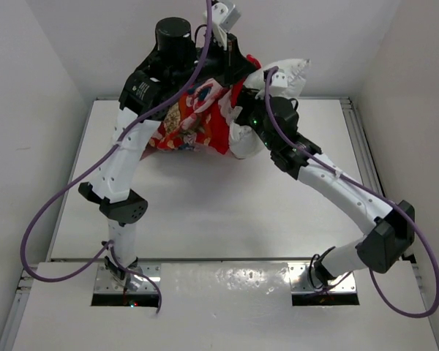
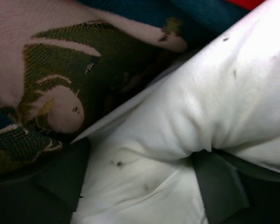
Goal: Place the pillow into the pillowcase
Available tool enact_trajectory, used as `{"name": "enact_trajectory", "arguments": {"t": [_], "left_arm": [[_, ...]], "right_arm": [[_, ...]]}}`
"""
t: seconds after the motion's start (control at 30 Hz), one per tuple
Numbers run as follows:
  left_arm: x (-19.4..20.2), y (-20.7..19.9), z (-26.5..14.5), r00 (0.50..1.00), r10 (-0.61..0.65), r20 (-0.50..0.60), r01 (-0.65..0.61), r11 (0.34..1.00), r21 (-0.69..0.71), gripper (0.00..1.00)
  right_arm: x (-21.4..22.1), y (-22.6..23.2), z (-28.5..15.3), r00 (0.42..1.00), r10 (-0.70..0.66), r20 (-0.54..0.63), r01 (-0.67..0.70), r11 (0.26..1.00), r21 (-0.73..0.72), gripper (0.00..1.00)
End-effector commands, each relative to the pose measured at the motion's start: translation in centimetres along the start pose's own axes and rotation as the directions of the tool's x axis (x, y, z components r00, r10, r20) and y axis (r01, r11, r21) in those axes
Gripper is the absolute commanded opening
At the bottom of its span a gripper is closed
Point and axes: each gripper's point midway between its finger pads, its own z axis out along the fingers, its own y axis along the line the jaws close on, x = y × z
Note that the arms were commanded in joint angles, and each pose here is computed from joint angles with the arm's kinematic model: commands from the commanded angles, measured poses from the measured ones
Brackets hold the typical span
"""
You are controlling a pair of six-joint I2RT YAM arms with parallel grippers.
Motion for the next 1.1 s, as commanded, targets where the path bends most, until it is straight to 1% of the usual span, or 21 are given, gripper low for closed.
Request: {"name": "enact_trajectory", "arguments": {"t": [0.0,0.03,0.07,0.1,0.13,0.23,0.27,0.3,0.33,0.4,0.43,0.53,0.57,0.63,0.73,0.87,0.93,0.97,1.0,1.03,1.07], "left_arm": [[-14.4,-7.4,-8.0,0.863,0.205,0.462,-0.265,0.962,0.069,0.0],[-13.9,-6.2,-8.0,0.868,0.251,0.428,-0.276,0.961,-0.003,0.0],[-13.6,-5.3,-8.0,0.872,0.269,0.409,-0.275,0.96,-0.045,0.0],[-12.9,-4.5,-7.7,0.883,0.278,0.378,-0.27,0.96,-0.075,0.0],[-12.0,-3.1,-7.6,0.894,0.298,0.335,-0.267,0.954,-0.137,0.0],[-11.1,-1.6,-7.6,0.9,0.329,0.285,-0.276,0.938,-0.209,0.0],[-11.4,-1.1,-7.8,0.898,0.334,0.288,-0.271,0.933,-0.237,0.0],[-11.5,-1.1,-7.9,0.896,0.336,0.29,-0.27,0.931,-0.246,0.0],[-11.6,-1.0,-7.9,0.893,0.343,0.292,-0.274,0.928,-0.253,0.0],[-12.1,-0.9,-8.2,0.883,0.359,0.301,-0.284,0.921,-0.265,0.0],[-12.2,-1.0,-8.3,0.877,0.376,0.298,-0.301,0.915,-0.268,0.0],[-11.3,-1.9,-8.4,0.879,0.39,0.274,-0.334,0.914,-0.229,0.0],[-11.1,-2.1,-8.5,0.882,0.389,0.267,-0.337,0.915,-0.22,0.0],[-9.7,-2.1,-8.3,0.891,0.392,0.23,-0.351,0.915,-0.2,0.0],[-8.5,-2.0,-8.3,0.896,0.4,0.191,-0.364,0.91,-0.199,0.0],[-8.3,-2.3,-8.8,0.894,0.409,0.181,-0.377,0.907,-0.187,0.0],[-8.1,-2.9,-9.0,0.891,0.416,0.182,-0.391,0.907,-0.16,0.0],[-8.0,-3.4,-9.1,0.89,0.418,0.183,-0.396,0.907,-0.142,0.0],[-7.8,-3.6,-9.1,0.889,0.422,0.179,-0.404,0.906,-0.129,0.0],[-7.4,-3.8,-8.9,0.891,0.421,0.17,-0.407,0.906,-0.115,0.0],[-6.9,-4.1,-8.9,0.894,0.419,0.158,-0.407,0.908,-0.1,0.0]], "right_arm": [[4.7,-1.1,-1.9,0.947,-0.199,-0.252,0.198,0.98,-0.029,0.91],[3.9,-1.5,-2.7,0.944,-0.223,-0.242,0.226,0.974,-0.013,0.98],[0.6,-1.8,-4.1,0.952,-0.257,-0.166,0.264,0.964,0.021,0.99],[-0.4,-2.4,-5.1,0.952,-0.271,-0.141,0.28,0.959,0.045,0.99],[-2.3,-3.5,-5.9,0.956,-0.277,-0.099,0.287,0.953,0.101,0.9],[-8.1,-2.7,-9.5,0.963,-0.267,0.046,0.259,0.957,0.129,0.15],[-8.6,-2.7,-10.1,0.96,-0.278,0.041,0.27,0.953,0.134,0.13],[-9.2,-2.6,-10.5,0.958,-0.284,0.046,0.276,0.951,0.137,0.14],[-9.7,-2.7,-10.9,0.956,-0.291,0.044,0.282,0.948,0.149,0.28],[-10.5,-2.6,-11.5,0.949,-0.312,0.045,0.302,0.941,0.155,0.46],[-10.8,-2.9,-11.5,0.937,-0.348,0.039,0.338,0.928,0.157,0.59],[-11.0,-3.6,-10.9,0.901,-0.434,-0.02,0.431,0.889,0.157,0.73],[-12.8,-2.8,-10.9,0.897,-0.441,0.005,0.435,0.886,0.159,0.77],[-12.7,-3.5,-10.1,0.888,-0.458,-0.047,0.458,0.871,0.175,0.85],[-15.5,-1.2,-10.4,0.882,-0.469,0.038,0.463,0.879,0.114,0.92],[-18.1,0.1,-10.8,0.853,-0.512,0.096,0.504,0.858,0.097,0.91],[-18.0,0.3,-10.1,0.824,-0.565,0.043,0.562,0.825,0.063,0.94],[-16.3,-0.2,-9.8,0.799,-0.599,-0.041,0.6,0.799,0.027,0.96],[-15.6,-0.3,-9.3,0.75,-0.657,-0.08,0.658,0.753,-0.013,0.99],[-15.7,0.5,-9.1,0.734,-0.674,-0.085,0.672,0.739,-0.058,0.99],[-12.8,-0.6,-7.7,0.703,-0.686,-0.187,0.68,0.725,-0.109,0.99]]}}
